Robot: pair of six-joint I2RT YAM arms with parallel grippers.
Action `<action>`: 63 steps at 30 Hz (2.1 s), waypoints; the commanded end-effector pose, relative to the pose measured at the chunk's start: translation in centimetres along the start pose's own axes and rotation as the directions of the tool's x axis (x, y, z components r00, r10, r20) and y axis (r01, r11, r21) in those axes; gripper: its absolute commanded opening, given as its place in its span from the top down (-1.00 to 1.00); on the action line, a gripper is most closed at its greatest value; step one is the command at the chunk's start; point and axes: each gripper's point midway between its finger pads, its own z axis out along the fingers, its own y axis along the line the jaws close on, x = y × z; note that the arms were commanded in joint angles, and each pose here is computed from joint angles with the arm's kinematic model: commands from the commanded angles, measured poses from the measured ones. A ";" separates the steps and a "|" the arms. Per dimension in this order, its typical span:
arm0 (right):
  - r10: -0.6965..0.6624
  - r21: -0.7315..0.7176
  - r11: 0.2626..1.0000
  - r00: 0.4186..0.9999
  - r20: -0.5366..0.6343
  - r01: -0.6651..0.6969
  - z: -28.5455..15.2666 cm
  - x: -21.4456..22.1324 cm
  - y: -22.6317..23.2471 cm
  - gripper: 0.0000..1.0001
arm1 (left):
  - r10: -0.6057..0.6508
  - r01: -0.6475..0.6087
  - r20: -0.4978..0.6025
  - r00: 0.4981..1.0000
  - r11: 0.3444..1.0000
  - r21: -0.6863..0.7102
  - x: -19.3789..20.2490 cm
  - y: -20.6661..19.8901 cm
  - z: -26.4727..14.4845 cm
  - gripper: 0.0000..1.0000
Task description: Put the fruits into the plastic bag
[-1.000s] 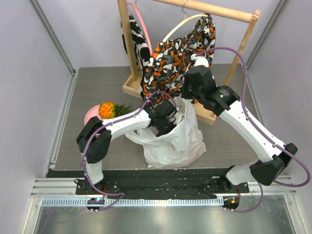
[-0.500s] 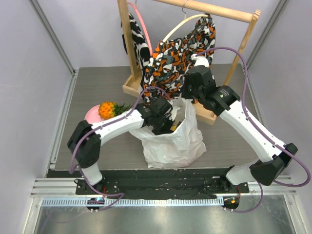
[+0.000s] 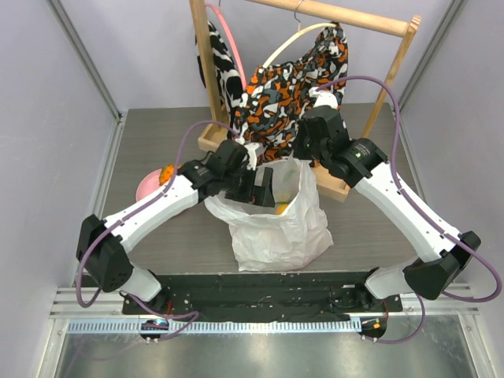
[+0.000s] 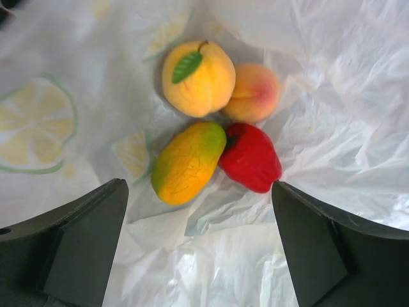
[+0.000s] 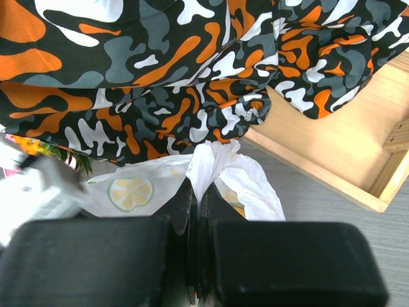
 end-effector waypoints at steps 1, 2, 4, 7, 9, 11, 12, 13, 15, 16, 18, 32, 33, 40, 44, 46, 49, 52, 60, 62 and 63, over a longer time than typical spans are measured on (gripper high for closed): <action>0.032 -0.009 0.999 0.997 0.066 -0.032 -1.3 -1.9 0.0 0.96 | -0.038 0.034 0.246 0.969 0.999 0.019 -6.2 -1.2 -4.6 -0.99; 0.032 -0.006 0.999 0.997 0.067 -0.032 -1.3 -2.0 -0.1 0.96 | -0.058 0.053 0.268 0.962 0.998 0.026 -6.8 -1.1 -5.1 -0.99; 0.028 -0.005 1.000 0.997 0.067 -0.028 -1.3 -2.0 -0.2 0.96 | -0.124 0.109 0.340 0.932 0.992 0.062 -8.6 -0.8 -6.9 -1.00; 0.028 0.002 1.000 0.997 0.071 -0.028 -1.4 -2.0 -0.3 0.96 | -0.153 0.125 0.420 0.894 0.988 0.093 -10.3 -0.8 -9.3 -1.00; 0.026 0.001 1.000 0.997 0.071 -0.026 -1.3 -2.0 -0.2 0.96 | -0.150 0.125 0.454 0.879 0.989 0.084 -10.8 -0.5 -10.4 -1.00; 0.023 0.002 1.000 0.997 0.074 -0.023 -1.3 -2.2 -0.2 0.96 | -0.147 0.127 0.501 0.853 0.989 0.075 -11.4 -0.1 -12.3 -0.99; 0.022 0.007 1.000 0.997 0.078 -0.023 -1.3 -2.3 -0.3 0.96 | -0.146 0.138 0.529 0.836 0.989 0.055 -11.8 0.4 -13.0 -0.99; 0.019 0.008 1.000 0.997 0.077 -0.019 -1.2 -2.3 -0.3 0.96 | -0.147 0.150 0.557 0.817 0.988 0.041 -12.1 1.0 -13.9 -0.99; 0.016 0.013 1.000 0.997 0.078 -0.018 -1.2 -2.3 -0.4 0.96 | -0.152 0.192 0.632 0.760 0.981 0.004 -12.8 2.3 -16.4 -0.99; 0.014 0.011 1.000 0.997 0.072 -0.015 -1.1 -2.2 -0.3 0.96 | -0.170 0.236 0.659 0.733 0.972 -0.012 -13.0 3.5 -17.3 -1.00; 0.014 0.012 1.000 0.997 0.074 -0.015 -1.0 -2.3 -0.3 0.96 | -0.191 0.307 0.699 0.689 0.951 -0.042 -13.1 5.2 -19.0 -1.00; 0.002 0.023 1.000 0.997 0.083 -0.004 -0.8 -2.8 -0.3 0.95 | -0.573 0.849 0.718 0.397 0.526 -0.050 -6.7 19.0 -15.6 -0.99; 0.000 0.024 1.000 0.997 0.082 -0.001 -0.8 -2.7 -0.3 0.95 | -0.598 0.877 0.724 0.343 0.481 -0.017 -6.2 19.8 -14.8 -1.00; -0.004 0.034 0.999 0.996 0.094 0.001 -0.9 -3.1 -0.4 0.96 | -0.657 0.953 0.745 0.117 0.286 0.102 -4.1 23.0 -11.7 -0.99; -0.013 0.041 0.999 0.995 0.098 0.009 -0.8 -3.3 -0.5 0.96 | -0.650 0.956 0.755 0.086 0.268 0.122 -4.0 24.5 -10.2 -0.99; -0.015 0.044 0.999 0.995 0.096 0.011 -0.6 -3.3 -0.5 0.96 | -0.662 0.947 0.744 0.087 0.287 0.145 -4.9 24.7 -9.3 -0.99; -0.019 0.043 0.999 0.995 0.097 0.015 -0.5 -3.4 -0.5 0.96 | -0.704 0.955 0.703 0.100 0.265 0.130 -5.0 25.1 -6.9 -0.99; -0.026 0.057 0.998 0.994 0.105 0.021 -0.4 -3.7 -0.6 0.96 | -0.710 0.954 0.693 0.123 0.277 0.114 -5.7 25.7 -5.4 -1.00; -0.047 0.091 0.995 0.992 0.120 0.036 -0.1 -4.4 -1.1 0.96 | -0.709 0.951 0.693 0.130 0.286 0.114 -7.6 27.2 -3.3 -0.99; -0.052 0.102 0.994 0.991 0.123 0.040 0.0 -4.5 -1.2 0.96 | -0.719 0.952 0.682 0.138 0.287 0.109 -7.8 27.4 -2.5 -1.00; -0.054 0.105 0.994 0.991 0.124 0.041 0.0 -4.6 -1.3 0.96 | -0.719 0.953 0.681 0.138 0.283 0.107 -7.8 27.6 -2.2 -1.00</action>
